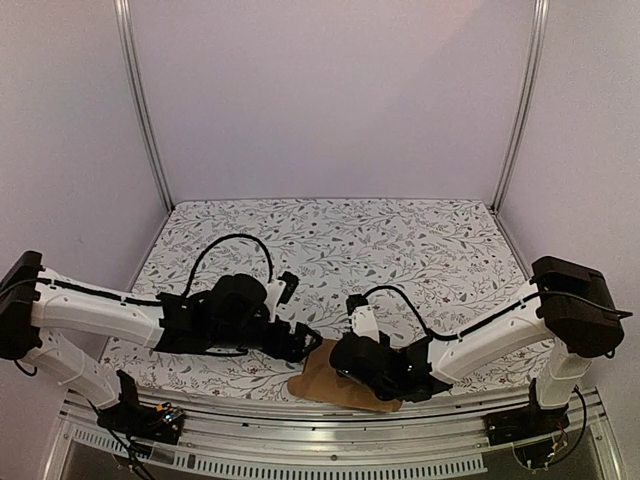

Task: Fold the paper box

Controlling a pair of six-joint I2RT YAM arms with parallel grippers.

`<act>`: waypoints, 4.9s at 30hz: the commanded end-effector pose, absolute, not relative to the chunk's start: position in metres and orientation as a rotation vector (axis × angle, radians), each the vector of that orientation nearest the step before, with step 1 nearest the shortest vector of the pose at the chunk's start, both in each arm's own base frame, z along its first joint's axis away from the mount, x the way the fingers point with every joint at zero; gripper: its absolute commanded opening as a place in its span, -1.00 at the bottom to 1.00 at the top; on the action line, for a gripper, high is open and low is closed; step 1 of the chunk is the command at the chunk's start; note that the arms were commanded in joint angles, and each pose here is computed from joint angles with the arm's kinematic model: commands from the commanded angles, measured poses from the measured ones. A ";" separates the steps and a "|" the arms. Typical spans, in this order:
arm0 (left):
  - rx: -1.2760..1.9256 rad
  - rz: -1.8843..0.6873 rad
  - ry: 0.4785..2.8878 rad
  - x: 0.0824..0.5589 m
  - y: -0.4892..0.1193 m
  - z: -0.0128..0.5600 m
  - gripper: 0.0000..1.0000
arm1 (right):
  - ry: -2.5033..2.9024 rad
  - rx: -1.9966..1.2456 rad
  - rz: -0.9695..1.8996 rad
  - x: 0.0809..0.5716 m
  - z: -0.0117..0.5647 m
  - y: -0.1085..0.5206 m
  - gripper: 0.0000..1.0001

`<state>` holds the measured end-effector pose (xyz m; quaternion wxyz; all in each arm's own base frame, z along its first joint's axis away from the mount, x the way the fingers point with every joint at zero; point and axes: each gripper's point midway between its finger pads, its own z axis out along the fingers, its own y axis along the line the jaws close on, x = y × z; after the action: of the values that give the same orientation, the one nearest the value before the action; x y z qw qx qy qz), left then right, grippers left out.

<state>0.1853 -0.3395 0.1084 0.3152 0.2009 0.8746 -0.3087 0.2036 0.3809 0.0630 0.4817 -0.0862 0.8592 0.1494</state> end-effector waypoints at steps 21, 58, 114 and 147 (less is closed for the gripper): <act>0.581 -0.829 2.696 0.179 -0.345 0.031 -0.13 | 2.140 -0.371 0.316 0.188 0.066 0.369 -0.97; 0.469 -0.704 2.698 0.186 -0.331 0.026 -0.62 | 2.511 0.118 0.898 0.128 0.054 0.299 -0.07; 0.073 -0.613 2.696 0.219 -0.256 0.018 0.22 | 2.663 -0.193 0.731 0.238 -0.008 0.356 -1.00; -0.149 -1.433 2.466 0.195 -0.306 0.037 0.86 | 2.658 -0.007 0.886 0.224 -0.014 0.316 -1.00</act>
<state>0.2058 -0.3043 0.0444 0.1714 -0.0521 0.8531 -0.4900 0.2600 0.3522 0.0463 0.2535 -0.0123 0.8886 0.3822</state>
